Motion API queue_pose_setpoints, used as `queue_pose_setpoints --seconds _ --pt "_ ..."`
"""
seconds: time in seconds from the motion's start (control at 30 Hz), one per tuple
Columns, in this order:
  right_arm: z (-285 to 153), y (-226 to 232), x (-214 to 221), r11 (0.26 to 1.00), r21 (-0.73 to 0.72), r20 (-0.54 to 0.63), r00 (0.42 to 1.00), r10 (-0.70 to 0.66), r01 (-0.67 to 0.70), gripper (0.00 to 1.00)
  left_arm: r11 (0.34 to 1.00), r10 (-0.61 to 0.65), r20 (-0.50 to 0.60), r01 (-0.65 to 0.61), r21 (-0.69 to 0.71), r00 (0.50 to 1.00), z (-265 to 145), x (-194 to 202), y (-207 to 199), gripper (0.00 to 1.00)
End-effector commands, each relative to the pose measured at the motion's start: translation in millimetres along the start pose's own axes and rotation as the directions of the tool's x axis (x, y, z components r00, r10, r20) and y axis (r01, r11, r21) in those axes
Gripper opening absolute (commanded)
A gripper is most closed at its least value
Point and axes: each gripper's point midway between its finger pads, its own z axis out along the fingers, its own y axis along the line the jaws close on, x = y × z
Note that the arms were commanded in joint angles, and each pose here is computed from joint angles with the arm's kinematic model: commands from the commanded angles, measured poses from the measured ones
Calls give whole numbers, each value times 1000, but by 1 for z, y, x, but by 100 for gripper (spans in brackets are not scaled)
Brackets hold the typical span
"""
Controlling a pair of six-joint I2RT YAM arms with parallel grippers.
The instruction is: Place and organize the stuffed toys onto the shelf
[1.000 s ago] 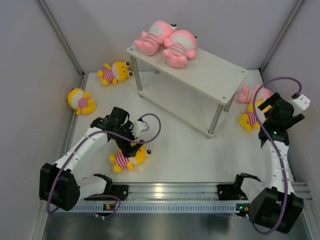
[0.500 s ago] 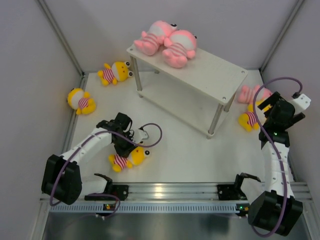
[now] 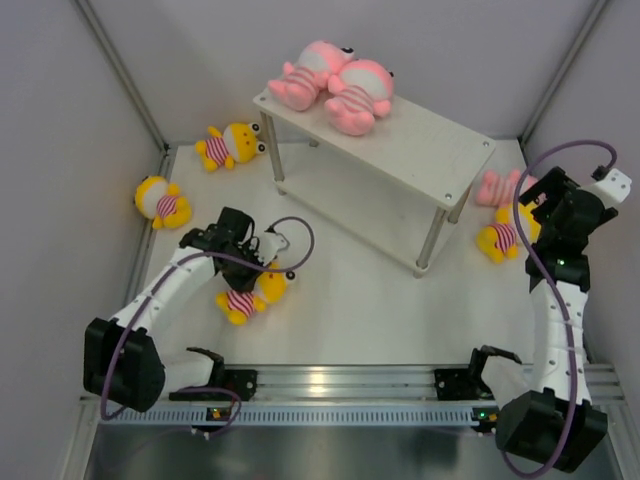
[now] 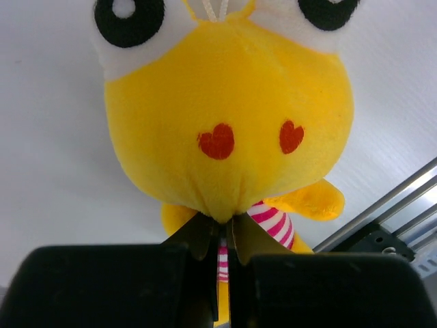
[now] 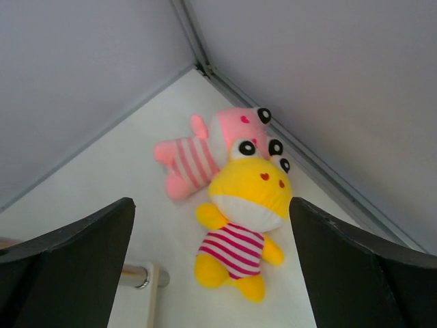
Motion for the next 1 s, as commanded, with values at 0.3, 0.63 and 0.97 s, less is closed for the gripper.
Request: queue_pose_setpoints --seconds 0.3,0.63,0.97 --pt "-163 218 -147 534 -684 504 851 -146 497 80 890 -446 255 454 30 858 -87 -75 73 0" --pt "-383 374 92 -522 -582 780 610 -140 624 83 853 -515 252 518 61 819 -85 -65 78 0" --pt "-446 427 225 -641 -537 798 576 -175 549 83 842 -535 263 533 86 803 -87 -60 78 0"
